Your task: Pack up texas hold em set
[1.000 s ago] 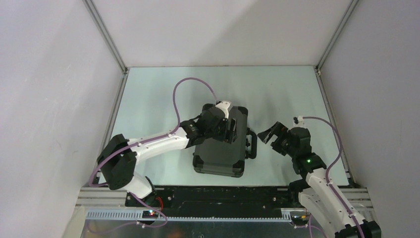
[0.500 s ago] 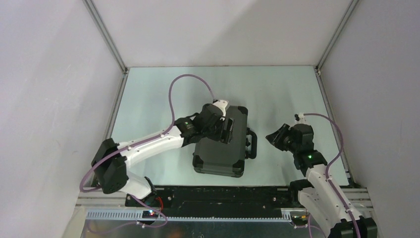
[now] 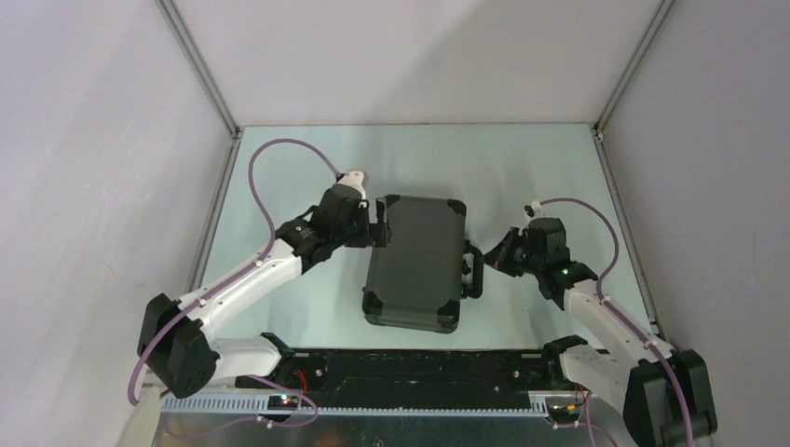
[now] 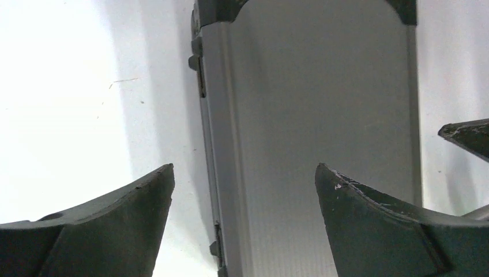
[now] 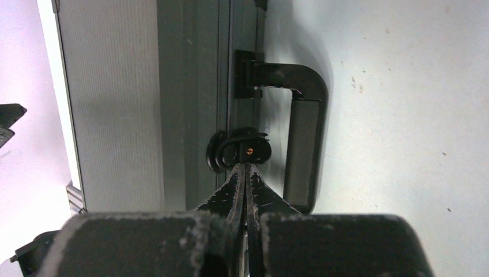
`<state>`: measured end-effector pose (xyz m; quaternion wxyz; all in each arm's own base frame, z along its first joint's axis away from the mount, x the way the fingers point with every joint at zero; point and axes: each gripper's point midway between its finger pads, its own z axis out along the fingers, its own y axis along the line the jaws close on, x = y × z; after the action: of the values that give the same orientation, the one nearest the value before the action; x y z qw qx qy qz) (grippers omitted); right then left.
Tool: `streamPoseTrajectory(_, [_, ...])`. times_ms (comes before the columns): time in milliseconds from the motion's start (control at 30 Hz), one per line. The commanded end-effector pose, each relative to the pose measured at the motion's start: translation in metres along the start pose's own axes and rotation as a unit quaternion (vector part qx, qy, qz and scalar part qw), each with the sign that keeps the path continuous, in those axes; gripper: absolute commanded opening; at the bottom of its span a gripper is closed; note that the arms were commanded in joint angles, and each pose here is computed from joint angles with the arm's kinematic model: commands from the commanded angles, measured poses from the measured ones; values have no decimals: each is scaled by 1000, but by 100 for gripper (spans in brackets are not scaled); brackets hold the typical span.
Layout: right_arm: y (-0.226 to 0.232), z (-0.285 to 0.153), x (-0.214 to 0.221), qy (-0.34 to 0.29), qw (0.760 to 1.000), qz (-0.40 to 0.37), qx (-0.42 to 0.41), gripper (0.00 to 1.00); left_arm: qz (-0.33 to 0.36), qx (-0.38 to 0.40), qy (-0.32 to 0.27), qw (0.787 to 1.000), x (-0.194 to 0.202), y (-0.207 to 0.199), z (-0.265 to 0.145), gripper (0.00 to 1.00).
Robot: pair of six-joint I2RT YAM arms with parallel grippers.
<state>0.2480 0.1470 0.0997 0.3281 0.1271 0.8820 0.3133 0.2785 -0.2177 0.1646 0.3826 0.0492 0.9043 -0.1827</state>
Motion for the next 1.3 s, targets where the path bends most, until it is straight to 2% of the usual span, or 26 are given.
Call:
streamPoseTrajectory(0, [25, 10, -15, -6, 999, -24, -26, 0, -31, -17, -22, 999, -7, 11, -4, 94])
streamPoseTrajectory(67, [24, 17, -12, 2, 1000, -23, -18, 0, -46, -29, -23, 998, -4, 20, 1, 86])
streamPoseTrajectory(200, [17, 26, -7, 11, 1000, -19, 10, 0, -65, -43, -3, 997, 10, 33, 16, 64])
streamPoseTrajectory(267, [13, 29, -5, 14, 1000, -18, 19, 0, -65, -53, 5, 996, 16, 38, 23, 49])
streamPoseTrajectory(300, [11, 30, -4, 16, 999, -18, 24, 0, -66, -59, 10, 996, 21, 41, 26, 38])
streamPoseTrajectory(333, [10, 31, -3, 17, 999, -20, 25, 0, -67, -62, 8, 996, 21, 43, 28, 32])
streamPoseTrajectory(367, [9, 32, -2, 19, 999, -20, 30, 0, -66, -66, 14, 996, 27, 45, 31, 21])
streamPoseTrajectory(400, [7, 33, -1, 22, 999, -20, 33, 0, -66, -67, 14, 995, 29, 46, 33, 15])
streamPoseTrajectory(433, [6, 34, -1, 22, 999, -20, 35, 0, -66, -67, 15, 995, 30, 47, 36, 4])
streamPoseTrajectory(533, [3, 38, 1, 27, 999, -19, 43, 0, -65, -63, 29, 995, 40, 46, 44, 0])
streamPoseTrajectory(800, [3, 49, 8, 46, 998, -22, 46, 0, -70, -41, 58, 995, 52, 37, 61, 0])
streamPoseTrajectory(1267, [-2, 59, 17, 65, 996, -22, 52, 0, -73, -4, 69, 995, 57, 25, 65, 0])
